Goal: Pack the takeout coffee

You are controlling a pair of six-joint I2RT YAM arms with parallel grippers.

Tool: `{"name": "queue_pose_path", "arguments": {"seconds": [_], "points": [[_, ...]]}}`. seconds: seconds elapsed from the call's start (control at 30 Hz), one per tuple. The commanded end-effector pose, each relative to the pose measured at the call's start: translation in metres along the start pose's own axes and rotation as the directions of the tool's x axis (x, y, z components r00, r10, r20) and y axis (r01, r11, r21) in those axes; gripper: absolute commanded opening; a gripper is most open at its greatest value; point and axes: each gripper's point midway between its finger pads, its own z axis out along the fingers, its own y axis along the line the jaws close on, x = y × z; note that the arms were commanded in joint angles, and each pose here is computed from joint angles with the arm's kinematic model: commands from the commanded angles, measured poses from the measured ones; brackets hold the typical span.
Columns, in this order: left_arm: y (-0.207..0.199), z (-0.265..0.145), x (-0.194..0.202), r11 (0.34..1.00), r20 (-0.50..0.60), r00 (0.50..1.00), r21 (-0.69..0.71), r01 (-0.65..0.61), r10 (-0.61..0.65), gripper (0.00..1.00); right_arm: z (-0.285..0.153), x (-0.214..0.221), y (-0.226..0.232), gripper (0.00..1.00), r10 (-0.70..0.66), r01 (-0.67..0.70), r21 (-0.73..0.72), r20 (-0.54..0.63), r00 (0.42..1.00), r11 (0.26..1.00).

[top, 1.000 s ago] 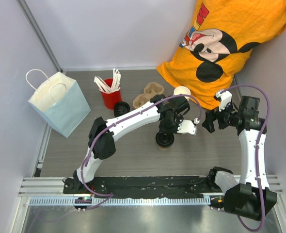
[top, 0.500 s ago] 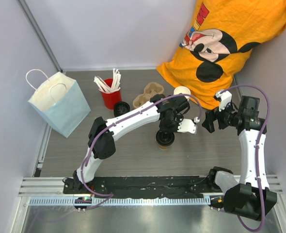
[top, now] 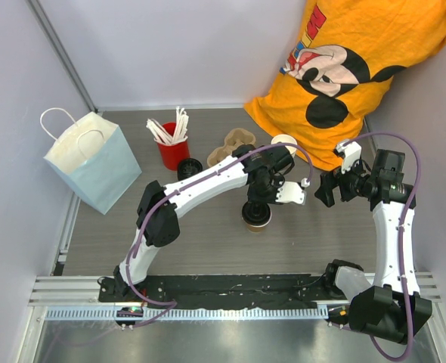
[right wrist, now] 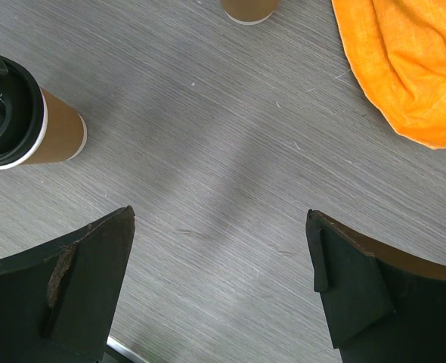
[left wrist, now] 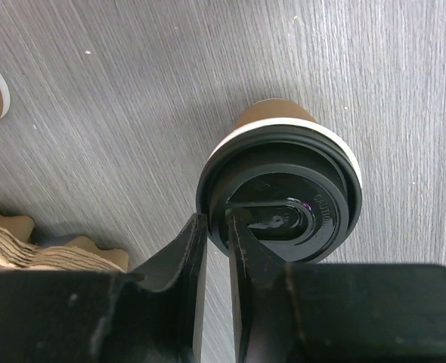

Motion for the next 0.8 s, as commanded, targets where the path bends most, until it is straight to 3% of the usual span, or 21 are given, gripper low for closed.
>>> {"name": "queue_pose_path", "arguments": {"seconds": [0.0, 0.17, 0.27, 0.4, 0.6, 0.7, 0.77], "points": [[0.011, -0.01, -0.012, 0.999, 0.048, 0.999, -0.038, 0.004, -0.002, 0.22, -0.004, -0.01, 0.0, 1.0, -0.025, 0.025, 0.01, 0.048, 0.999, 1.0], [0.009, -0.011, -0.014, 0.999, 0.059, 0.998, -0.031, 0.009, -0.007, 0.23, -0.004, -0.01, 0.001, 1.0, -0.026, 0.025, 0.009, 0.047, 0.999, 1.0], [0.014, -0.016, -0.019, 0.998, 0.084, 0.996, -0.051, 0.03, -0.026, 0.3, -0.004, -0.01, 0.001, 1.0, -0.026, 0.025, 0.009, 0.047, 0.999, 1.0], [0.025, -0.037, -0.037, 0.991, 0.191, 0.978, -0.083, 0.101, -0.083, 0.54, -0.003, -0.01, 0.001, 1.0, -0.024, 0.024, 0.005, 0.047, 0.999, 1.0], [0.033, -0.067, -0.049, 0.98, 0.294, 0.948, -0.117, 0.16, -0.119, 0.77, -0.004, -0.012, 0.003, 1.0, -0.016, 0.016, -0.005, 0.057, 0.998, 1.0], [0.041, -0.091, -0.047, 0.954, 0.384, 0.899, -0.118, 0.276, -0.212, 0.84, -0.002, -0.016, 0.009, 1.0, 0.005, -0.002, -0.044, 0.073, 0.997, 0.999], [0.056, -0.103, -0.031, 0.905, 0.453, 0.826, -0.088, 0.415, -0.335, 0.85, 0.001, -0.019, 0.011, 1.0, 0.024, -0.018, -0.08, 0.08, 0.997, 0.997]]}}
